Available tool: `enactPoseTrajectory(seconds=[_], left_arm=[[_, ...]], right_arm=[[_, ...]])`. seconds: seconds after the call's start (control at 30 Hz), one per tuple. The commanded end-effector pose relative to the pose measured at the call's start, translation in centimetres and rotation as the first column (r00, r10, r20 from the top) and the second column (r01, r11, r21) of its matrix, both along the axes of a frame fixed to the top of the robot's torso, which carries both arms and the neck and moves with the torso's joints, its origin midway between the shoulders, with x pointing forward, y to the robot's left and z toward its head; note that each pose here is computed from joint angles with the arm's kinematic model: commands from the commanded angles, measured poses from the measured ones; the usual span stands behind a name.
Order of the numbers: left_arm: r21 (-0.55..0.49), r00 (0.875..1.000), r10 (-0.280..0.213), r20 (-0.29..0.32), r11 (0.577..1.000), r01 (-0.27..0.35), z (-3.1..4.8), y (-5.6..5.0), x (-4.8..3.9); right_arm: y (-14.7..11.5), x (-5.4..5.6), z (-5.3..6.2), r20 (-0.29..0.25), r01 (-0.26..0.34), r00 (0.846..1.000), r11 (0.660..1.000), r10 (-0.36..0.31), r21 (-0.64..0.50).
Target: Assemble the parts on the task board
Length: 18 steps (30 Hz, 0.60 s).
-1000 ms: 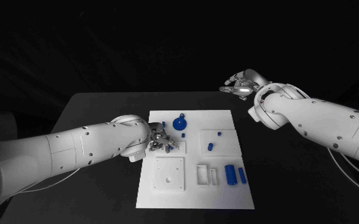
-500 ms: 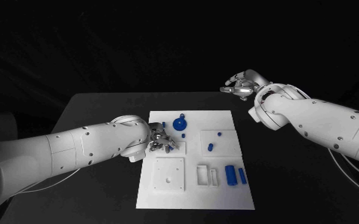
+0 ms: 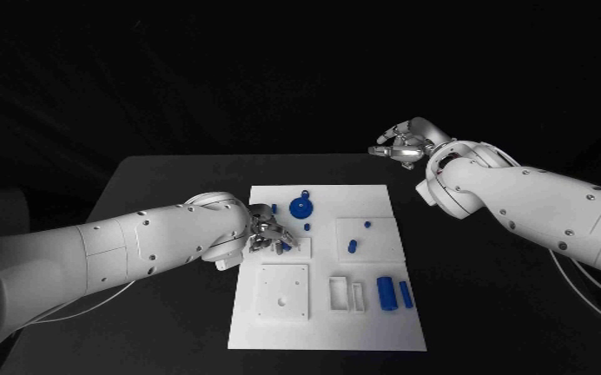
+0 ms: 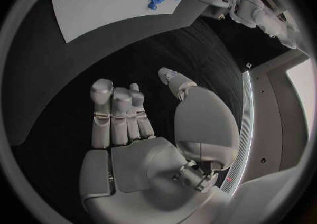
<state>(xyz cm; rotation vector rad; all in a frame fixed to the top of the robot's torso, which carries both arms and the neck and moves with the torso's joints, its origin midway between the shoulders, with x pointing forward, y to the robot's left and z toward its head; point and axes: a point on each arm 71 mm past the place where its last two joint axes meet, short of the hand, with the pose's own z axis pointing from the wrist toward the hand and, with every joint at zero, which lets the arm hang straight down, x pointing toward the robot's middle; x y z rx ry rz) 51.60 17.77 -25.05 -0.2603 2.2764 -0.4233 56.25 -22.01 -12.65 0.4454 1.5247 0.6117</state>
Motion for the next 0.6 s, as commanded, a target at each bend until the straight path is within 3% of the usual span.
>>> enactPoseTrajectory(seconds=[0.03, 0.6], left_arm=[[-0.017, 1.000, 0.006, 0.012, 1.000, -0.005, 0.12, -0.06, 0.12], [-0.017, 1.000, 0.010, 0.019, 1.000, -0.009, 0.15, -0.19, 0.31]], right_arm=[[0.12, -0.02, -0.01, 0.000, -0.015, 1.000, 1.000, 0.015, -0.006], [0.13, -0.05, -0.02, -0.001, -0.016, 1.000, 1.000, 0.016, -0.005]])
